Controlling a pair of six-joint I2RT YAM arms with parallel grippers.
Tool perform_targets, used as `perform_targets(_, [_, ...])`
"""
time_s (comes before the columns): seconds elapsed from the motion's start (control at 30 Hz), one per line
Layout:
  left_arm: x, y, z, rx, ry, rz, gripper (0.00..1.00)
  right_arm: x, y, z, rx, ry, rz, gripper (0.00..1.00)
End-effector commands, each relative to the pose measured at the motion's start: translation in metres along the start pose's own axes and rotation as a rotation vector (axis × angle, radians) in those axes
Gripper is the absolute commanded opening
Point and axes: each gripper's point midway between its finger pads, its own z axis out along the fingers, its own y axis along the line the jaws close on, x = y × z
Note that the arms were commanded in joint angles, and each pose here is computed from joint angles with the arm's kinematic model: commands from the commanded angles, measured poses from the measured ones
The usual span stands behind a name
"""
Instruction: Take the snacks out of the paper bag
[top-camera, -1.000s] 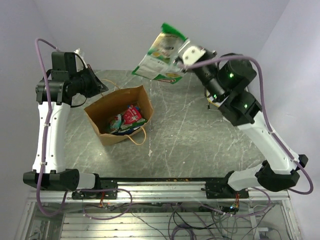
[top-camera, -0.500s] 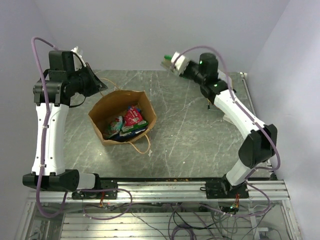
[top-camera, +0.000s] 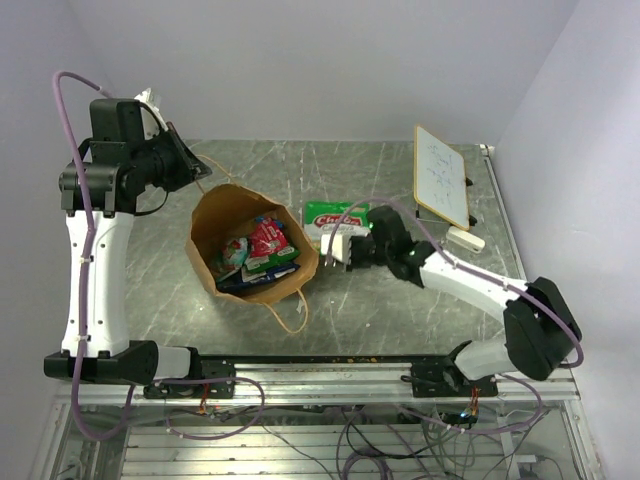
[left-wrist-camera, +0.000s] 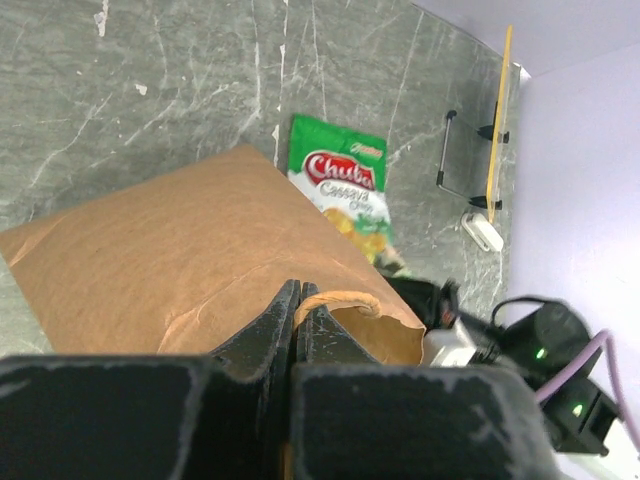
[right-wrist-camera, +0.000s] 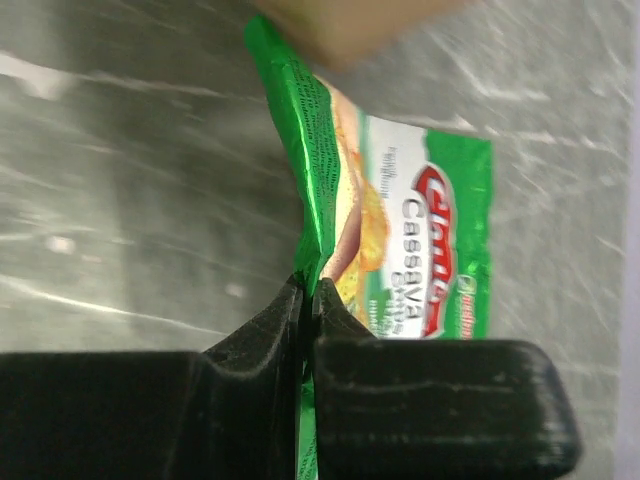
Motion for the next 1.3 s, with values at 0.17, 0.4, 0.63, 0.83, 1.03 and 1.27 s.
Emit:
perform_targets(0.17, [-0.003,-0.005,0.002,0.036,-0.016,-0.011,0.07,-0.015,0.091,0.0,-0.099,-0.069,0.156,0.18])
perform_targets(0.4, [0.02,0.003,0.008,0.039,0.046,-0.05,0.07,-0.031,0.119,-0.011,-0.179,-0.151,0.222,0.27])
perform_targets(0.63, [0.024,0.006,0.011,0.032,0.064,-0.048,0.07,-0.038,0.149,-0.022,-0.283,-0.171,0.318,0.4])
perform_targets(0.83, [0.016,-0.024,-0.008,0.192,-0.017,-0.027,0.07,-0.067,0.065,-0.051,0.071,-0.207,0.338,0.54])
perform_targets(1.03, [0.029,-0.033,-0.014,0.274,-0.006,-0.064,0.07,-0.101,-0.01,-0.093,0.275,-0.182,0.219,0.56])
perform_targets(1.27, [0.04,-0.045,-0.026,0.376,-0.012,-0.086,0.07,-0.202,-0.036,-0.122,0.078,-0.385,-0.033,0.55])
